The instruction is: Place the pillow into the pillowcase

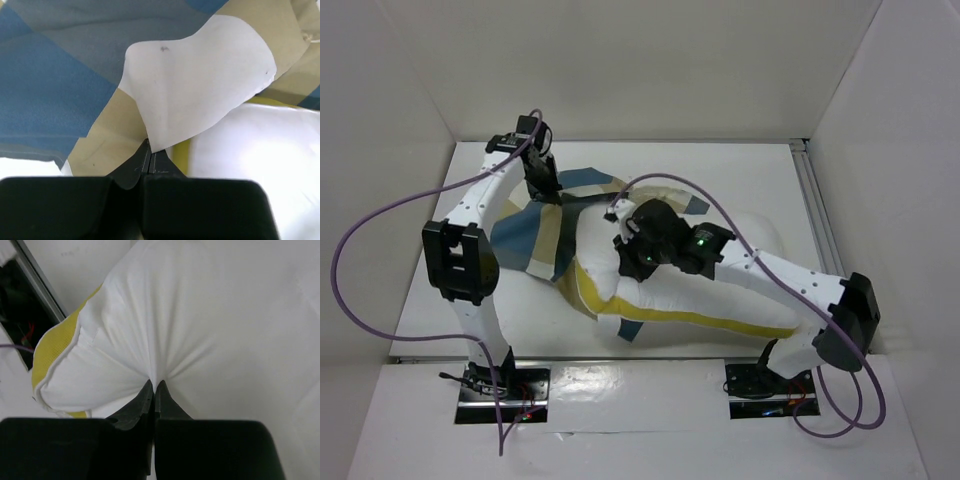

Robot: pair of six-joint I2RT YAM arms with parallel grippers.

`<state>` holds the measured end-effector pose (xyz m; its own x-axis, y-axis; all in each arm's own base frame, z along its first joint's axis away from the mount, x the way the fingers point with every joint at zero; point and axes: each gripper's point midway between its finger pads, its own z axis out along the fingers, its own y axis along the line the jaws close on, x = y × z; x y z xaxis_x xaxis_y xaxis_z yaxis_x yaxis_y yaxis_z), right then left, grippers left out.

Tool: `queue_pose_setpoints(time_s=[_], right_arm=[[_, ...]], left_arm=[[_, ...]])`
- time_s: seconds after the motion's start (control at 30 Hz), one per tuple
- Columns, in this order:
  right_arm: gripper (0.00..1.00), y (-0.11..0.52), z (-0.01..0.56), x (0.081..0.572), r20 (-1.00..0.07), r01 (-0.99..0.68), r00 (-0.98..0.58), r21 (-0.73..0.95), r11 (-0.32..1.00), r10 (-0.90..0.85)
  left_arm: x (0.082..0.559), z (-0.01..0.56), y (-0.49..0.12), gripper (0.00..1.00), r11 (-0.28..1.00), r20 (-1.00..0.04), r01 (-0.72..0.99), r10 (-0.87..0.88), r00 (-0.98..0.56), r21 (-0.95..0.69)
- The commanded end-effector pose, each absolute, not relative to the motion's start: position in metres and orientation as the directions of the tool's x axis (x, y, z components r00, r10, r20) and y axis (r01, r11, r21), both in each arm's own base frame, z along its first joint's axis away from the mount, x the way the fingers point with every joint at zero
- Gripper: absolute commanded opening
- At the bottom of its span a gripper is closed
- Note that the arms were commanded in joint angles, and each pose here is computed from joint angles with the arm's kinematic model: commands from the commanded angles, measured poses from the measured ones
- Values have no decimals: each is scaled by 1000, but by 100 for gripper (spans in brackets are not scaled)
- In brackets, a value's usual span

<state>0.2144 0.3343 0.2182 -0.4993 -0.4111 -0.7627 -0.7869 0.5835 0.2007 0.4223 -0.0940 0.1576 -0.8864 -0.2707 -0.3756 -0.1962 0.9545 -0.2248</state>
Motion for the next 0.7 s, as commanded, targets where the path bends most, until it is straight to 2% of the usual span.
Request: queue_pose_setpoints(time_s=[0.0, 0.23, 0.67], right_arm=[[0, 339, 195, 215, -752, -784, -511, 210, 584, -416], [0, 335, 166, 214, -696, -774, -533, 170, 610, -482], [0, 396, 259, 273, -873, -749, -349, 41, 661, -341]], left_arm=[[401, 167, -100, 0, 942, -329, -157, -255, -909, -296], [394, 161, -104, 0, 922, -288, -155, -265, -920, -355], [370, 175, -119, 0, 914, -289, -62, -191, -938, -401]])
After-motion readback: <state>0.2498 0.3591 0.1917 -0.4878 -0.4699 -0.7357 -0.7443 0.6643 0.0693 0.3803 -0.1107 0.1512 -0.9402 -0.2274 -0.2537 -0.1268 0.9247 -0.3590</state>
